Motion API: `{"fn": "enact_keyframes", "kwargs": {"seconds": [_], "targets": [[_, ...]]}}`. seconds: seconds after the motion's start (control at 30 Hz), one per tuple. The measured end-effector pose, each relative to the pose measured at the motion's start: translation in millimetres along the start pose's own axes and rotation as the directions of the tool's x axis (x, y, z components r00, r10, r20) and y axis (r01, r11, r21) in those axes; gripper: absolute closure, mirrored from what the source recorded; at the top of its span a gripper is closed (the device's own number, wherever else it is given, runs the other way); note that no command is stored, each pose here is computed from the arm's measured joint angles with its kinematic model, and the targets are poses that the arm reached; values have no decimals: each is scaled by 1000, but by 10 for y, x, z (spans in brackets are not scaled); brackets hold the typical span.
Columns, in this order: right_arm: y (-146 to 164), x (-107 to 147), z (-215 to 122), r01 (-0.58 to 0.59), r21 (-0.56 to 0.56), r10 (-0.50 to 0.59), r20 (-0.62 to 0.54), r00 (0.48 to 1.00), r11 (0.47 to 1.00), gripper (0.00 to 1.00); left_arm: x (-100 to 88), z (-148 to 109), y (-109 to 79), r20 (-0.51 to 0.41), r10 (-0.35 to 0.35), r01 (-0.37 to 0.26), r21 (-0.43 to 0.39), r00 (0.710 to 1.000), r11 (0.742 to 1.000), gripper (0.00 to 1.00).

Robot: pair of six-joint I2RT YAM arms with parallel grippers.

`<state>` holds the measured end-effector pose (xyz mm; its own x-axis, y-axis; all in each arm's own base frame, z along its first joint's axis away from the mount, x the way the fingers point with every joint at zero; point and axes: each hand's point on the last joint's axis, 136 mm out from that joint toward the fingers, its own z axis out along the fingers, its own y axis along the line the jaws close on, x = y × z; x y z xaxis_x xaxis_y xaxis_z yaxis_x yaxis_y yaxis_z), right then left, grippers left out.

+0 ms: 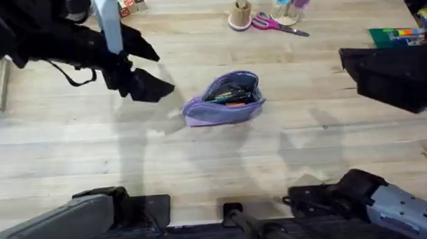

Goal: Unzip the bag, pick up the pens from the table one at a time and place them inside, then zip the bag closed.

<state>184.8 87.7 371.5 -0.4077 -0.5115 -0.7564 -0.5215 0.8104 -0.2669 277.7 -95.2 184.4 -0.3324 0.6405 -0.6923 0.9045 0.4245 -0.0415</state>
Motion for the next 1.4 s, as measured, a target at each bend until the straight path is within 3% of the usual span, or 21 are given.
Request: {"fn": "enact_keyframes", "kwargs": {"seconds": [0.17,0.53,0.8,0.97,1.1,1.4], "targets": [[0,0,0,0,0,0,0,1000,1000,5,-71,-24,205,27,102,-100,-79,994,992,181],[2,-10,18,1,-1,-1,-3,1000,1000,5,-34,-20,161,13,113,-112,-62,994,992,181],[55,-19,296,17,-18,-18,-88,996,1000,5,190,-59,-154,-35,233,-230,68,972,971,181],[126,-12,514,25,-48,-32,-151,988,999,5,316,-197,-61,-11,267,-266,31,964,963,181],[202,-8,654,26,-83,-41,-188,981,996,5,441,-250,-17,24,257,-258,2,966,966,181],[471,-204,959,1,-216,-38,-165,986,976,5,568,-105,-51,81,271,-272,-2,959,962,182]]}}
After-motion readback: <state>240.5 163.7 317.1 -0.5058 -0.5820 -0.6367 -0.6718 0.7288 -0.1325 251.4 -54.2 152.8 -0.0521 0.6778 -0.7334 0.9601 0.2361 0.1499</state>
